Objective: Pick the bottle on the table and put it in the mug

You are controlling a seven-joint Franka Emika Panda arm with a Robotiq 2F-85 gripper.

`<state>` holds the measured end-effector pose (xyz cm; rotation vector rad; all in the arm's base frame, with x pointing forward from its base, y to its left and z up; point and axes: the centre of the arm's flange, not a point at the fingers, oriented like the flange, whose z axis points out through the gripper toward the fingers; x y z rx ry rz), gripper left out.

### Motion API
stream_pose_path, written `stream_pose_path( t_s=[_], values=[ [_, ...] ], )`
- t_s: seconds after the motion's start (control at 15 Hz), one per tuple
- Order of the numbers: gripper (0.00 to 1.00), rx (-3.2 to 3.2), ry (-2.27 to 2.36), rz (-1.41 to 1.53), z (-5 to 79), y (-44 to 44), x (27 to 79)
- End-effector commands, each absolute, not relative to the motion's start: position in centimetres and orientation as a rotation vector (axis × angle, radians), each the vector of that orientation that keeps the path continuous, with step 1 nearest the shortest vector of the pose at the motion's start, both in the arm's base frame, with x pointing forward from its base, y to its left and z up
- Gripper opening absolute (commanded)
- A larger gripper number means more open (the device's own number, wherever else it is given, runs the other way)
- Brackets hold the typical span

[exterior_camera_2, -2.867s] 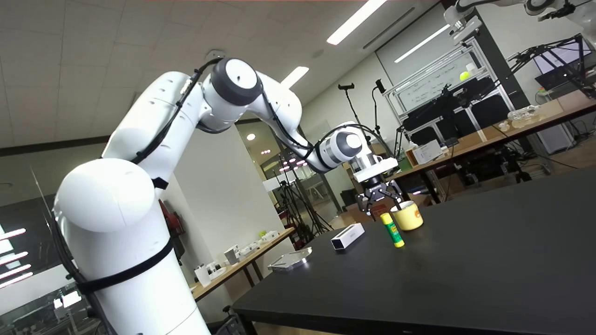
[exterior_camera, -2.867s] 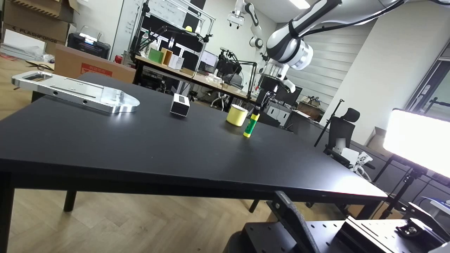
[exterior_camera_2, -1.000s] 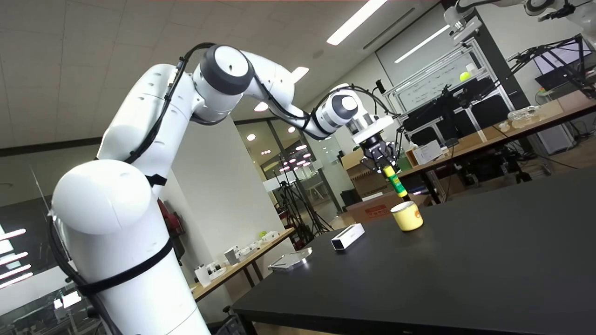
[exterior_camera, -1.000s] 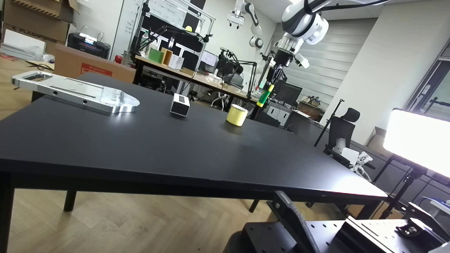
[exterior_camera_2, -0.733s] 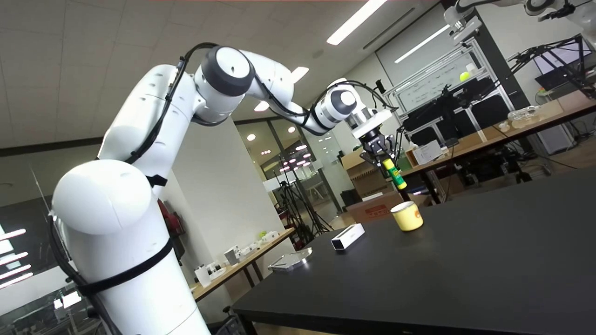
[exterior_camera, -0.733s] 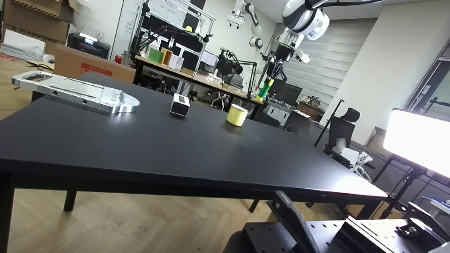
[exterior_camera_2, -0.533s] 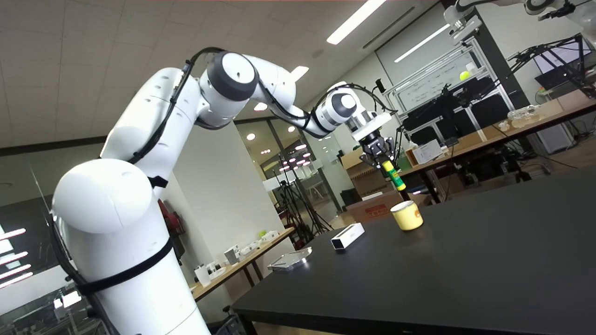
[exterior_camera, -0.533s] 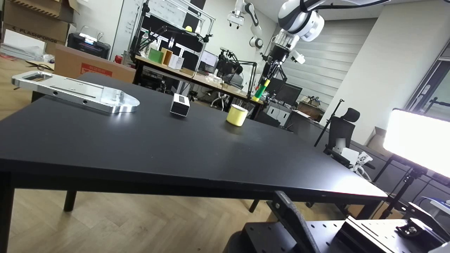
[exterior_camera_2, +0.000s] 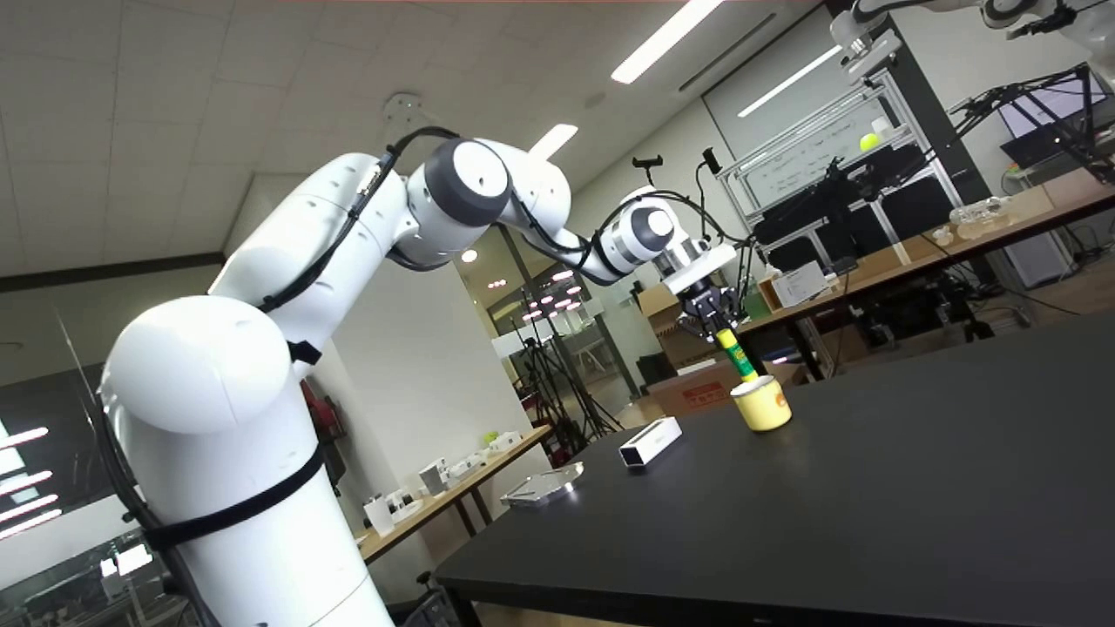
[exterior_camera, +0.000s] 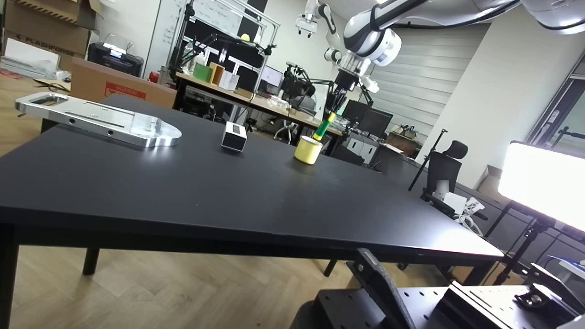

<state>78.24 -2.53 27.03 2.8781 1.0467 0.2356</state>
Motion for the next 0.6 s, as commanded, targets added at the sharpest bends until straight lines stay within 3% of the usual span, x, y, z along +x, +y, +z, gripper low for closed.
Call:
stream_pose_path(
  t_s=[0.0, 0.53],
  values=[
    [0.09, 2.906, 1.021, 0.232, 24.9, -2.3, 80.5],
    [0.09, 2.951, 1.007, 0.123, 21.4, -2.7, 79.7]
  ],
)
